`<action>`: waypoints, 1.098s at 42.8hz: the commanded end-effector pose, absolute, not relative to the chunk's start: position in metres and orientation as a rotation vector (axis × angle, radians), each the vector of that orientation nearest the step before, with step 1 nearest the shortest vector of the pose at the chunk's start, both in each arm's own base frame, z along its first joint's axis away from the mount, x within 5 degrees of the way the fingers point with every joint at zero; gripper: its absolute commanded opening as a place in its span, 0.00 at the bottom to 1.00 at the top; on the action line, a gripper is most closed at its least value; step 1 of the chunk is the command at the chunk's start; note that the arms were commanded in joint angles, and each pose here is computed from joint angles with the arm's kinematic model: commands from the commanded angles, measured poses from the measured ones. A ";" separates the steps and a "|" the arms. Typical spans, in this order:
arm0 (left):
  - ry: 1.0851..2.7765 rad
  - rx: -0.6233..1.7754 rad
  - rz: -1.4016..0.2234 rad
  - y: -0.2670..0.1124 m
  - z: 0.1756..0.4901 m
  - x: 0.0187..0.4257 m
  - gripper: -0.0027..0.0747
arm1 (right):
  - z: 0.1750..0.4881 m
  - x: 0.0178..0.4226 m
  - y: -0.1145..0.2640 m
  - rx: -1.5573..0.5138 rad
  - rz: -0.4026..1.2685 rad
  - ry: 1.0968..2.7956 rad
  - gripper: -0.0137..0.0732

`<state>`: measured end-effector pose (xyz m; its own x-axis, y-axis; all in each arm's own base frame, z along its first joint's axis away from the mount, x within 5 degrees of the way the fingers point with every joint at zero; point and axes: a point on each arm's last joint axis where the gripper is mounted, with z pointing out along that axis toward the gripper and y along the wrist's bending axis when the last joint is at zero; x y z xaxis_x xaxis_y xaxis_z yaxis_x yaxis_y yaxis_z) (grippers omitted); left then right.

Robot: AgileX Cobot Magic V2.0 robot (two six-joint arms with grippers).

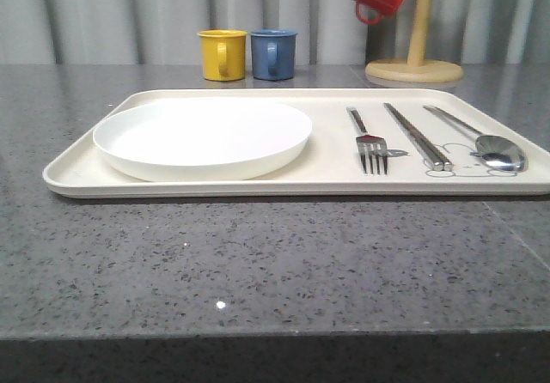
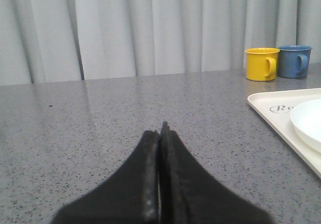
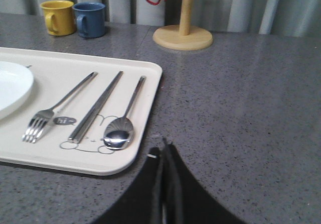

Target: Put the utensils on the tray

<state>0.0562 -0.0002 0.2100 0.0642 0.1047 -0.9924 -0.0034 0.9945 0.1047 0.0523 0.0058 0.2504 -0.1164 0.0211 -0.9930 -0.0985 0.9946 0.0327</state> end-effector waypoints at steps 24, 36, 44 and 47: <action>1.406 0.068 0.066 0.000 0.217 0.054 0.01 | 0.205 0.055 0.001 0.003 0.043 1.506 0.08; 1.406 0.068 0.066 0.000 0.217 0.054 0.01 | 0.210 0.055 0.001 0.009 0.047 1.449 0.08; 1.406 0.068 0.066 0.000 0.217 0.054 0.01 | 0.215 0.054 0.000 0.028 0.037 1.397 0.08; 1.406 0.068 0.066 0.000 0.217 0.054 0.01 | 0.215 0.054 -0.001 0.037 0.026 1.388 0.08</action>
